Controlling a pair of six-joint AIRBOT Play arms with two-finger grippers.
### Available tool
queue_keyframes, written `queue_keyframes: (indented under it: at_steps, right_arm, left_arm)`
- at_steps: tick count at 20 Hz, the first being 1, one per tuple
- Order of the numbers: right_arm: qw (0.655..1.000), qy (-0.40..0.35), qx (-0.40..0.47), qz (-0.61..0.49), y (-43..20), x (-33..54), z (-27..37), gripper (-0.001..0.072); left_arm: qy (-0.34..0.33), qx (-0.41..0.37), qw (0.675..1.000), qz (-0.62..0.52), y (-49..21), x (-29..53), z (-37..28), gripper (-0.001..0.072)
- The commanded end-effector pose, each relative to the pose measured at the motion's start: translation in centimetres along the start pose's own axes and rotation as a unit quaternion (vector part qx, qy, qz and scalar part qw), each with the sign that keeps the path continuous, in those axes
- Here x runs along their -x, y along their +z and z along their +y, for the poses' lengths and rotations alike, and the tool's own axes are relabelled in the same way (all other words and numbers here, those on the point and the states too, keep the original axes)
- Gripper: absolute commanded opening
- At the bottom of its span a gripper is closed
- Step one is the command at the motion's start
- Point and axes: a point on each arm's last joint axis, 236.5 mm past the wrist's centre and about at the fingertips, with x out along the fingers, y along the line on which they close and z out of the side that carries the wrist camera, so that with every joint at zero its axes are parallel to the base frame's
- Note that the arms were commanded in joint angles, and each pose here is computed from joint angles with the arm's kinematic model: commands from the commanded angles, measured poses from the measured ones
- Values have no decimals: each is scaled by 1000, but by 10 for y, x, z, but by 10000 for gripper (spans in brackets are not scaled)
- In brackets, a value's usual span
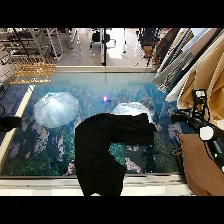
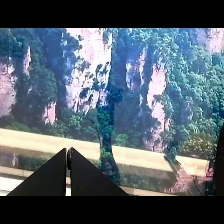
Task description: Fold the clothes and pants, and hang the long-sleeved shirts on hangers.
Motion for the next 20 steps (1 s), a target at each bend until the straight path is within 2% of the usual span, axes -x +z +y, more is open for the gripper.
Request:
queue_keyframes:
  at_steps: [1,9,13,15,17,18,19,20]
  right_arm:
    - [1000,0,0,0,0,0,0,13]
    - [1000,0,0,0,0,0,0,13]
    - [1000,0,0,0,0,0,0,13]
    - [999,15,-35,-5,3,0,7,13]
    - [989,62,-131,1,4,3,29,12]
    - [984,86,-156,16,-1,5,42,12]
    - [980,109,-163,39,-9,9,54,12]
    - [977,124,-160,62,-19,12,62,14]
  left_arm:
    - [0,1,1000,0,0,0,1,12]
    - [-1,1,1000,-6,3,0,0,12]
    - [2,-1,999,-47,27,-6,1,12]
    - [-24,1,999,-34,25,-12,-12,12]
    - [-81,-1,996,-23,19,-20,-41,39]
    - [-132,-20,991,-21,16,-21,-65,259]
    - [-195,-35,980,-20,12,-20,-95,587]
    - [-259,-29,965,-11,5,-17,-125,645]
